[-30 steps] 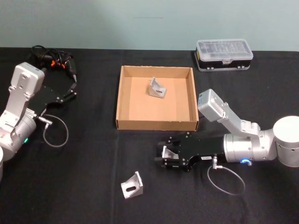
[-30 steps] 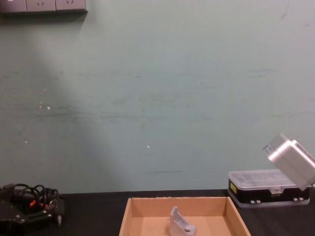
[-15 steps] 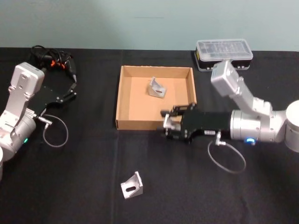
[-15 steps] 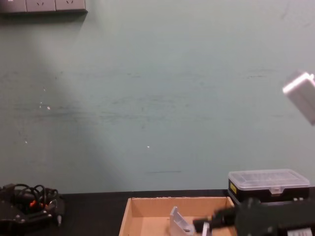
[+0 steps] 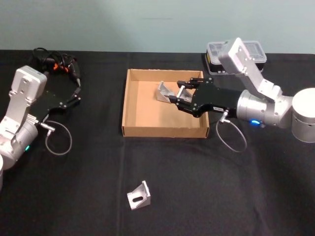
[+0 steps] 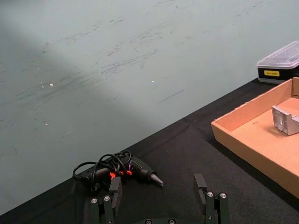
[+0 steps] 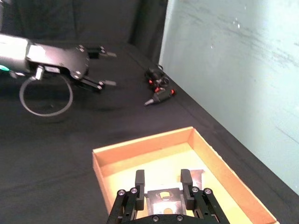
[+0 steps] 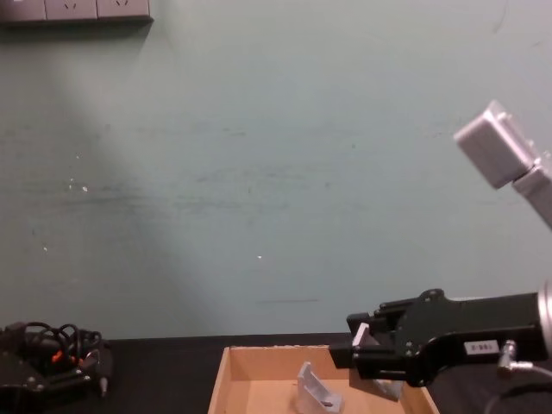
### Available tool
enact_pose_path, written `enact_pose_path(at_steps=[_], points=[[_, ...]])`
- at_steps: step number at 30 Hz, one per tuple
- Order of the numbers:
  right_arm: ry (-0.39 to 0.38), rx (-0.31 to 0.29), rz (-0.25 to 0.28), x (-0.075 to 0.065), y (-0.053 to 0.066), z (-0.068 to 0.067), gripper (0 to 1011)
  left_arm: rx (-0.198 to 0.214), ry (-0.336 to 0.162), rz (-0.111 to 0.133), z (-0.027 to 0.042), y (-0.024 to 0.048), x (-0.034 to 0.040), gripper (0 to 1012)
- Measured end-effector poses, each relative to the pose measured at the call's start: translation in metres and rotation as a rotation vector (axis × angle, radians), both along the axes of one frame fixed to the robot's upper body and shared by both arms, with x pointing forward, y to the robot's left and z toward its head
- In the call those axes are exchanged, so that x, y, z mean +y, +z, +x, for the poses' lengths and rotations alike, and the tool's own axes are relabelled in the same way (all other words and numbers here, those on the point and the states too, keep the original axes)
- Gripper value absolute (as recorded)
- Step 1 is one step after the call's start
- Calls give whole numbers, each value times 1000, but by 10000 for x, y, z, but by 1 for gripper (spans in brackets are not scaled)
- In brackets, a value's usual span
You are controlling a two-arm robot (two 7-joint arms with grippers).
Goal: Use one hand to pick up the angle iron from the table and place it into the box.
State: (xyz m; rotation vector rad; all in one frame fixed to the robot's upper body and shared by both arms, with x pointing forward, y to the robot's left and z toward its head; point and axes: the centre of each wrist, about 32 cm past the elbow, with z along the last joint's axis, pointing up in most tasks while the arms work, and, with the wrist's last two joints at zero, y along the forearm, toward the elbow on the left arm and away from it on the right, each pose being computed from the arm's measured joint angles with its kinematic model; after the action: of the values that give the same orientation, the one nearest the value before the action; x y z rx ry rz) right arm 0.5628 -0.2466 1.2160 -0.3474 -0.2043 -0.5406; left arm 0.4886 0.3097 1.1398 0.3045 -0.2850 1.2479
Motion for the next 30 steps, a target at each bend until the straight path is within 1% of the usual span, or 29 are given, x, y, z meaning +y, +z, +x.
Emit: enact_pose_path(at_steps=[4, 11, 18, 21, 23, 24, 27, 28, 30], points=[[-14, 13, -17, 34, -71, 85, 461, 0, 0, 0, 0, 0, 0, 1000], [-15, 44, -43, 98, -205, 212, 461, 0, 0, 0, 0, 0, 0, 1000], [-21, 66, -63, 111, -286, 267, 461, 0, 0, 0, 0, 0, 0, 1000], [-24, 70, -69, 106, -300, 274, 462, 0, 0, 0, 0, 0, 0, 1000], [-26, 75, -72, 97, -313, 280, 491, 0, 0, 0, 0, 0, 0, 1000], [-27, 78, -73, 91, -315, 283, 551, 0, 0, 0, 0, 0, 0, 1000], [-27, 83, -75, 84, -321, 284, 609, 0, 0, 0, 0, 0, 0, 1000], [-28, 87, -77, 80, -326, 282, 668, 0, 0, 0, 0, 0, 0, 1000], [-29, 88, -78, 73, -329, 280, 710, 0, 0, 0, 0, 0, 0, 1000]])
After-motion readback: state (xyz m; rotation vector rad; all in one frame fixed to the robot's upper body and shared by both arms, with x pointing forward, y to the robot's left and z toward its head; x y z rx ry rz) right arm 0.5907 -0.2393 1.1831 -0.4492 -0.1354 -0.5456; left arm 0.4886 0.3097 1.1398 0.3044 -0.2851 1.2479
